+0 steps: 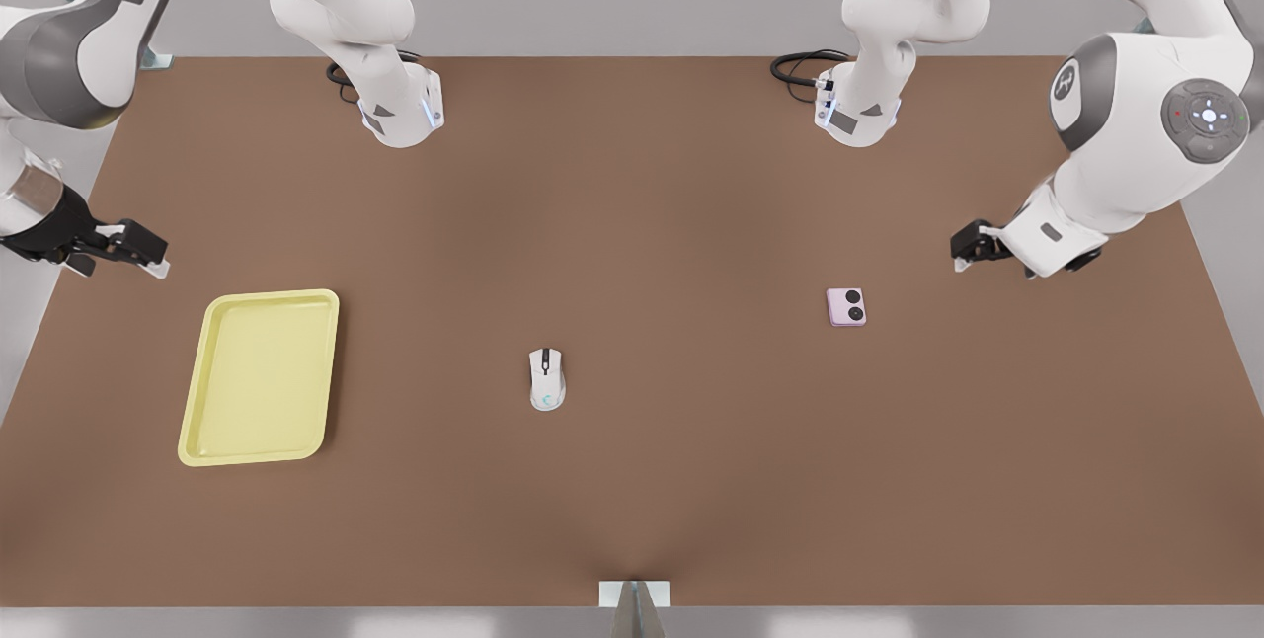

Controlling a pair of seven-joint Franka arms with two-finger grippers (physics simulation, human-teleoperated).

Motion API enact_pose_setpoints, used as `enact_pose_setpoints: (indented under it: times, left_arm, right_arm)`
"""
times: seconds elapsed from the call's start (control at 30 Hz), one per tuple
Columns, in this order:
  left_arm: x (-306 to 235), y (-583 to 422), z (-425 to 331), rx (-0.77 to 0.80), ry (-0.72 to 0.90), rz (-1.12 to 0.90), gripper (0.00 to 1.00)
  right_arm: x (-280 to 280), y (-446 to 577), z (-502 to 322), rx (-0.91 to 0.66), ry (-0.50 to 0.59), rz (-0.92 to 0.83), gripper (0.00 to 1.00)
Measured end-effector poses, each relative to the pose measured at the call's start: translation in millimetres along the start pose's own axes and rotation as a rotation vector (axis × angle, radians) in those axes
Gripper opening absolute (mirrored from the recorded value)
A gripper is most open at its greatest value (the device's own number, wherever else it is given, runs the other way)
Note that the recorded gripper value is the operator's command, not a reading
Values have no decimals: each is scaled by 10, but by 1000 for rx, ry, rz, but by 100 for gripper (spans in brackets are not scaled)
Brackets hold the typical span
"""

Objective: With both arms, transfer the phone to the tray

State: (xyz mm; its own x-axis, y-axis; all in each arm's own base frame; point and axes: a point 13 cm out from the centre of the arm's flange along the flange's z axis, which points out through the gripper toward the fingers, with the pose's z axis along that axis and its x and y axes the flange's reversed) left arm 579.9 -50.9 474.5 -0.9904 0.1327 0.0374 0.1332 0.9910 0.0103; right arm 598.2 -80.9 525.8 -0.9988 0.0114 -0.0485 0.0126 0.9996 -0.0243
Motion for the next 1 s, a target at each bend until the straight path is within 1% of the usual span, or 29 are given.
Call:
enact_pose_setpoints:
  times: [0.07, 0.23, 0.33, 0.43, 0.6, 0.73, 1.0]
  left_arm:
    - [52, -10, 328, 3, 35, 2, 100]
    - [291, -257, 1899, 37, 142, -19, 100]
    - [236, -351, 2541, 65, 131, -57, 100]
    - [364, -339, 3107, 72, 115, -99, 100]
    - [636, -367, 3676, 65, 81, -135, 100]
    - [737, -525, 3896, 58, 38, -151, 100]
    - [863, -531, 4204, 47, 18, -212, 100]
  right_arm:
    - [9, 22, -18, -1, 0, -10, 100]
    - [22, 45, -35, -4, 2, -27, 100]
    - [19, 60, -5, -6, 8, -37, 100]
    - [17, 81, 18, -7, 13, -46, 100]
    - [26, 34, -5, -5, 10, -46, 100]
    - [42, -45, -14, 4, 11, -41, 100]
    - [75, 9, 8, 9, 31, -61, 100]
